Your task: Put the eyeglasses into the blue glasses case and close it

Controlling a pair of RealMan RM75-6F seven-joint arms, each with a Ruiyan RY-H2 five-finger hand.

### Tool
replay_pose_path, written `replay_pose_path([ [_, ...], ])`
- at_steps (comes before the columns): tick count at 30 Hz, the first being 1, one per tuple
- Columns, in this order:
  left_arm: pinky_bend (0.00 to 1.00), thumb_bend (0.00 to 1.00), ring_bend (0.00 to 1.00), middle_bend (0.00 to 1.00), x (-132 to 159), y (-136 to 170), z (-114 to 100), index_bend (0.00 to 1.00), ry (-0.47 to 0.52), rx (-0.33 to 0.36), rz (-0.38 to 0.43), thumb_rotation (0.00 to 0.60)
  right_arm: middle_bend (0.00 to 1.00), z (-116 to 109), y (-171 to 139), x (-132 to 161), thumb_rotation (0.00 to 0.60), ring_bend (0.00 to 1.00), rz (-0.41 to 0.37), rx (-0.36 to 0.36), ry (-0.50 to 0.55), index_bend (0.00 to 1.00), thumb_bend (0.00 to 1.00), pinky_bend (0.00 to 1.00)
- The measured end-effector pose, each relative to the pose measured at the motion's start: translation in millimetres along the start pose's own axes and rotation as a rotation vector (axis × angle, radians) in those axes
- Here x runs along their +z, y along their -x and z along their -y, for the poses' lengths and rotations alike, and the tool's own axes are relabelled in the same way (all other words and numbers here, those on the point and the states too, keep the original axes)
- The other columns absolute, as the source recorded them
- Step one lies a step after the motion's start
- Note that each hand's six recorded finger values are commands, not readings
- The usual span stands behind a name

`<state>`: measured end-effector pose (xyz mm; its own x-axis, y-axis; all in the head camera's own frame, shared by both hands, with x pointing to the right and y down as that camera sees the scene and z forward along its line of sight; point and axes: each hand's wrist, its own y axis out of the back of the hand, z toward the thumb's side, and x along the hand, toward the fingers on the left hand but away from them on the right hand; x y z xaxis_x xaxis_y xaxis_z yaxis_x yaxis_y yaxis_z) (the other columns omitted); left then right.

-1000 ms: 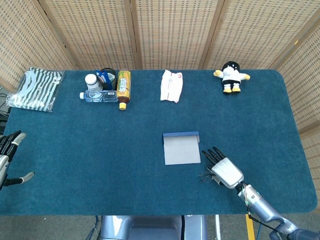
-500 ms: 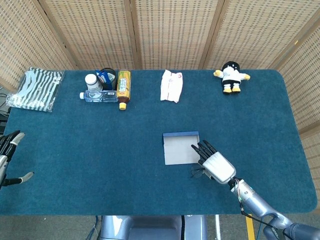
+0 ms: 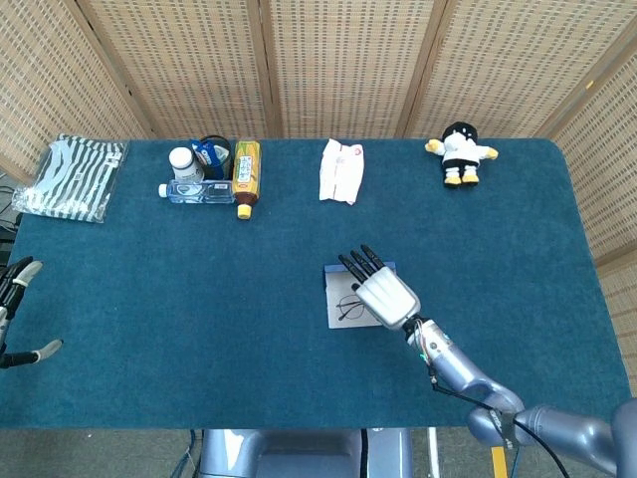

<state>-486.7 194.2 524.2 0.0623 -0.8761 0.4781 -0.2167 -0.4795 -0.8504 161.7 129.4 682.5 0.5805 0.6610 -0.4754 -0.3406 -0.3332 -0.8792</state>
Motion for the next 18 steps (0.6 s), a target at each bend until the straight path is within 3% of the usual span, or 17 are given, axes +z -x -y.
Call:
replay_pose_path([
  [7, 0.00, 0.00, 0.00, 0.00, -6, -3, -2, 0.00, 0.017, -0.004, -0.015, 0.600, 0.04, 12, 34, -1, 0.600, 0.00, 0.067, 0.061, -0.041, 0.61, 0.57, 0.00],
  [18, 0.00, 0.00, 0.00, 0.00, -9, -8, -1, 0.00, 0.018, -0.017, -0.025, 0.600, 0.04, 24, 50, -8, 0.600, 0.00, 0.109, 0.104, -0.080, 0.61, 0.57, 0.00],
])
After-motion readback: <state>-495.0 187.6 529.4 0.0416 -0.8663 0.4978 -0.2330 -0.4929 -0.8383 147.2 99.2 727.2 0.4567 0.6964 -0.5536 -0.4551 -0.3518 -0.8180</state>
